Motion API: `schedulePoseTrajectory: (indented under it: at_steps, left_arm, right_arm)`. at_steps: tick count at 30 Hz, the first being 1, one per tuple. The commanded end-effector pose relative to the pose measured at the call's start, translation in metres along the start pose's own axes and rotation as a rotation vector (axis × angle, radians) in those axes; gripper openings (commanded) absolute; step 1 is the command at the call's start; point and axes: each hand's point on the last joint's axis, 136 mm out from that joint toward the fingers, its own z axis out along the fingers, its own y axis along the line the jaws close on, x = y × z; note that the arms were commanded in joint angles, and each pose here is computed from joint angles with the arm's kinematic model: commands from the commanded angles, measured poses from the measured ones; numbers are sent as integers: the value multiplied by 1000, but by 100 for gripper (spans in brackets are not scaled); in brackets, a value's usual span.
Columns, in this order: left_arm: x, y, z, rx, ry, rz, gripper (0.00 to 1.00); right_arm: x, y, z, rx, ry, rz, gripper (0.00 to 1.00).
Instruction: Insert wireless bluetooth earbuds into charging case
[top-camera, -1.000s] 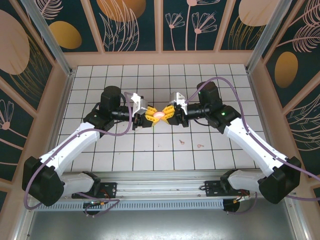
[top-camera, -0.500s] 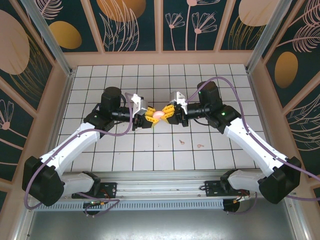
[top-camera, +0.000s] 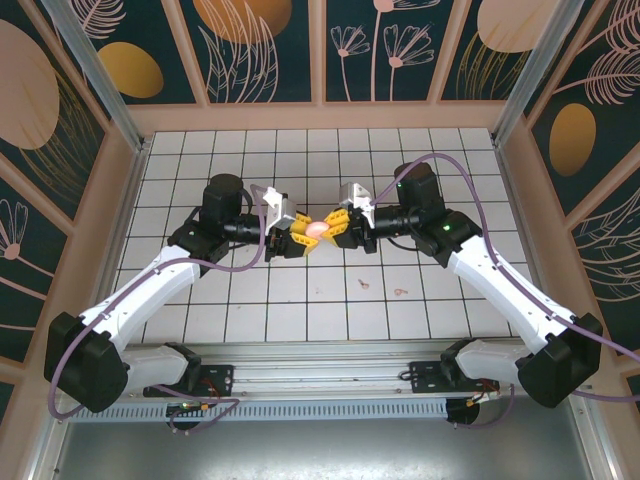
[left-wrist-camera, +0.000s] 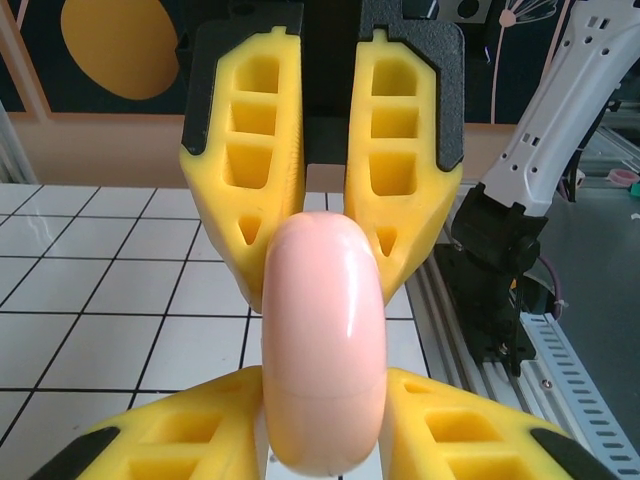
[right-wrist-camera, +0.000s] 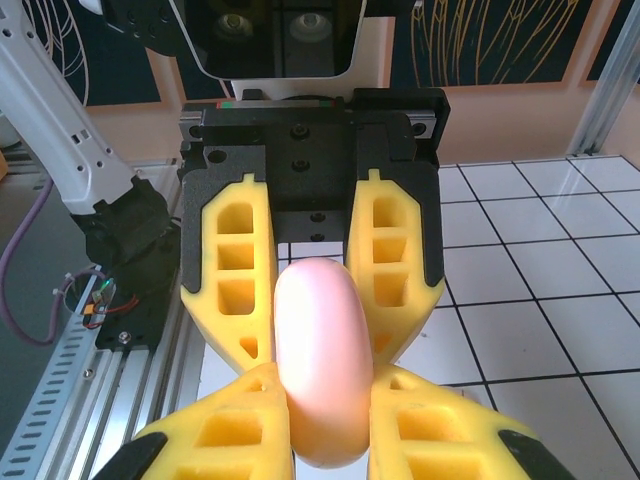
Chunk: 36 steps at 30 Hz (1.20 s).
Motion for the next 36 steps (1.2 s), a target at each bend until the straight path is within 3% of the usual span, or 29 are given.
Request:
schedulePoseTrajectory:
  at_steps: [1,11,20,27,36]
  left_arm:
    - [-13,-7,-2,11,-32,38,33]
    - [-17,-6,-3,5,-39,40,37]
    - [-18,-6,-3,1,-41,45,23]
    - [-16,-5,-3,2,-36,43,20]
    - [-11,-8,-2,7,-23,44,19]
  right_arm:
    - [-8,3,-2,6,-8,-29,18]
    - [-6,4,-1,7,-1,-29,18]
    - [-5,3,0,10,3,-27,19]
    - [-17,-4,-1,54,-47,-36,38]
    - [-26,-15,-6,105,-73,-19,43]
